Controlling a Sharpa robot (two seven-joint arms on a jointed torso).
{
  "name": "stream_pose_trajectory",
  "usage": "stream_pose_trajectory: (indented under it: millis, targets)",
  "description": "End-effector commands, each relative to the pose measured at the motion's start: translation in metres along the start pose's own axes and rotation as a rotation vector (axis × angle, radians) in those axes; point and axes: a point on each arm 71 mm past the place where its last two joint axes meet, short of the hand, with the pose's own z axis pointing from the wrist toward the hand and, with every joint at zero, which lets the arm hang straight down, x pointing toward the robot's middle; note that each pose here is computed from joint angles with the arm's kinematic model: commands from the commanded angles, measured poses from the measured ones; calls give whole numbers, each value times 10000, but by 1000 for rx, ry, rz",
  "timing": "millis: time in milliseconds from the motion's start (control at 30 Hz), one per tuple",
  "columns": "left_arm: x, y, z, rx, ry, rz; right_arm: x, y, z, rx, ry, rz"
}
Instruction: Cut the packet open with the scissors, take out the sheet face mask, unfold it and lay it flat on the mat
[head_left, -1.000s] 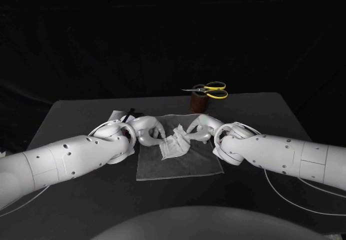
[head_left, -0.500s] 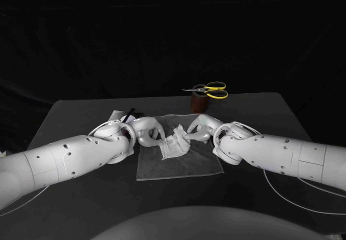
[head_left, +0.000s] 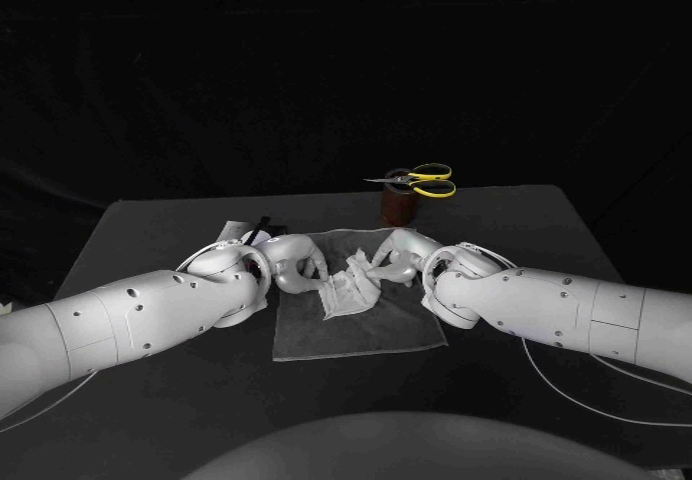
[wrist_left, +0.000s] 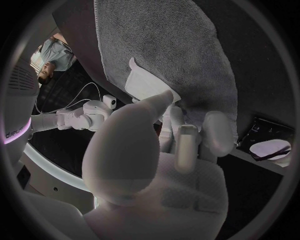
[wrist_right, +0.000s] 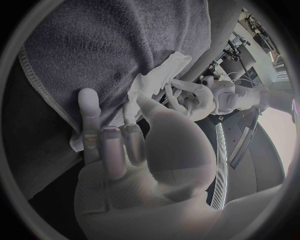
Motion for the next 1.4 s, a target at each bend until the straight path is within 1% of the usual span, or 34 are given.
stream_pose_trajectory:
  millis: [33,167,500,733,833,1000,1167,1267,1400]
  targets:
    - [11,-7,6,0,13,10,49,3,3,-8,27,-14]
    - [11,1,-1,0,15,11,41,-12,16,-4,20,-17]
    - [15,19,-15,-1,26,11,46,-9,28,-3,22,-25]
    - [7,33,-22,-3,20,12,32,-19,39,-4,7,-31]
    - [1,45,-28,-5,16,12,17,-27,42,-4,-9,-29]
    - [-8,71,-41,-11,10,13,-28,-53,38,-5,-56,-9]
    - [-19,100,-61,-15,2,15,-80,-97,1,1,-98,32]
    - [-23,113,-70,-17,1,16,-98,-133,-27,13,-99,57]
    - [-21,122,-77,-20,6,17,-114,-191,-77,36,-75,79]
